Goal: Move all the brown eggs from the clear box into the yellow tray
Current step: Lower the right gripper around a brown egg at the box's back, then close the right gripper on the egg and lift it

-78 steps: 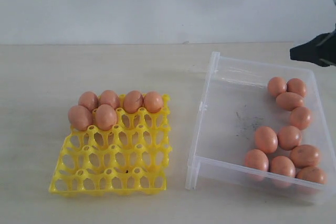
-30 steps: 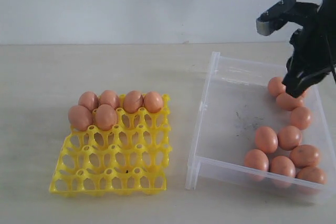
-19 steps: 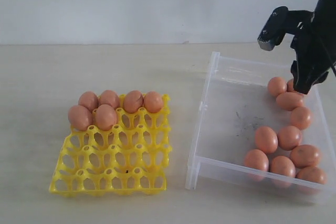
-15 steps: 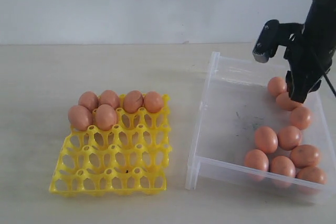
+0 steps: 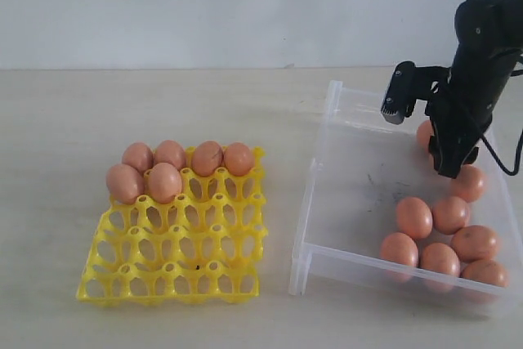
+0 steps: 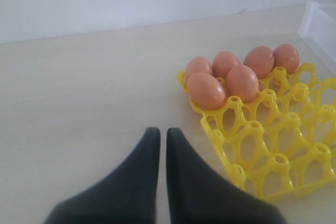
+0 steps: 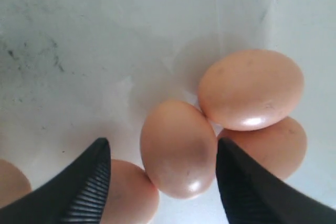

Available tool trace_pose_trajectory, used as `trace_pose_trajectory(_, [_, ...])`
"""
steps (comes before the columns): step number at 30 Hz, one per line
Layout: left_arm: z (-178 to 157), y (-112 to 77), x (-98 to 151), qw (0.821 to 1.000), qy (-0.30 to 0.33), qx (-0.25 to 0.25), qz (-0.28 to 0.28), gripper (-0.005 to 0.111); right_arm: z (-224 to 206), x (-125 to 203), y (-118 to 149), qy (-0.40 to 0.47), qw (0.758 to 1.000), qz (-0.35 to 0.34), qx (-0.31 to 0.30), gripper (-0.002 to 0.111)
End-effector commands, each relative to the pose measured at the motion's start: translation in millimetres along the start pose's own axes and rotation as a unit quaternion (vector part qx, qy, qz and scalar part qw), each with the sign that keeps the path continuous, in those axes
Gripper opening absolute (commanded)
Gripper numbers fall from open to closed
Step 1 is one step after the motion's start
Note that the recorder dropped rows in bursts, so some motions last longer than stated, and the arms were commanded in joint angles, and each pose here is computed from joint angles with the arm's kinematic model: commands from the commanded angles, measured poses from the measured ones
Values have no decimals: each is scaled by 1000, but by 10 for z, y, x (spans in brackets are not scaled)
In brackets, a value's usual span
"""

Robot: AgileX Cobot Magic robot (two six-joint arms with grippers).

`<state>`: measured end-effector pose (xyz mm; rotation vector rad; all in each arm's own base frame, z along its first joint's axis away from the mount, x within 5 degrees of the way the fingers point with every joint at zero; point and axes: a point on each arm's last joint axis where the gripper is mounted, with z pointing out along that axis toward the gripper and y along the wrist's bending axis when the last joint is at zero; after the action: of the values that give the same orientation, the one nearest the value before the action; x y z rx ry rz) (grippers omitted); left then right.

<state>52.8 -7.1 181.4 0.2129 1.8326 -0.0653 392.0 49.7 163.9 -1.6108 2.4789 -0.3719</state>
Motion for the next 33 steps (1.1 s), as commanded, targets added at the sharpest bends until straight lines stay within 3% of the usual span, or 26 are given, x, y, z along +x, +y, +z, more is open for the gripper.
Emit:
trace_pose_trajectory(1, [1, -3, 4, 1000, -2, 2, -2, 4, 97, -2, -14, 5, 1000, -9, 1, 50])
trace_pose_trajectory(9, [1, -3, 4, 1000, -2, 2, -2, 4, 275, -17, -7, 9, 1000, 0, 1, 47])
trace_pose_trajectory(11, [1, -3, 4, 1000, -2, 2, -2, 4, 274, 1, -16, 18, 1000, 10, 6, 32])
trace_pose_trajectory(14, [1, -3, 4, 1000, -2, 2, -2, 4, 270, 40, -67, 39, 998, 30, 35, 0])
trace_pose_trajectory(18, [1, -3, 4, 1000, -2, 2, -2, 4, 230, 6, -198, -20, 986, 141, 87, 0])
trace_pose_trajectory(23, [1, -3, 4, 1000, -2, 2, -2, 4, 45, -19, -350, -166, 941, 287, 70, 0])
trace_pose_trajectory(28, [1, -3, 4, 1000, -2, 2, -2, 4, -87, -12, -342, -264, 904, 337, 17, 0])
trace_pose_trajectory(33, [1, -3, 4, 1000, -2, 2, -2, 4, -43, -39, -149, -341, 884, 320, 3, 0])
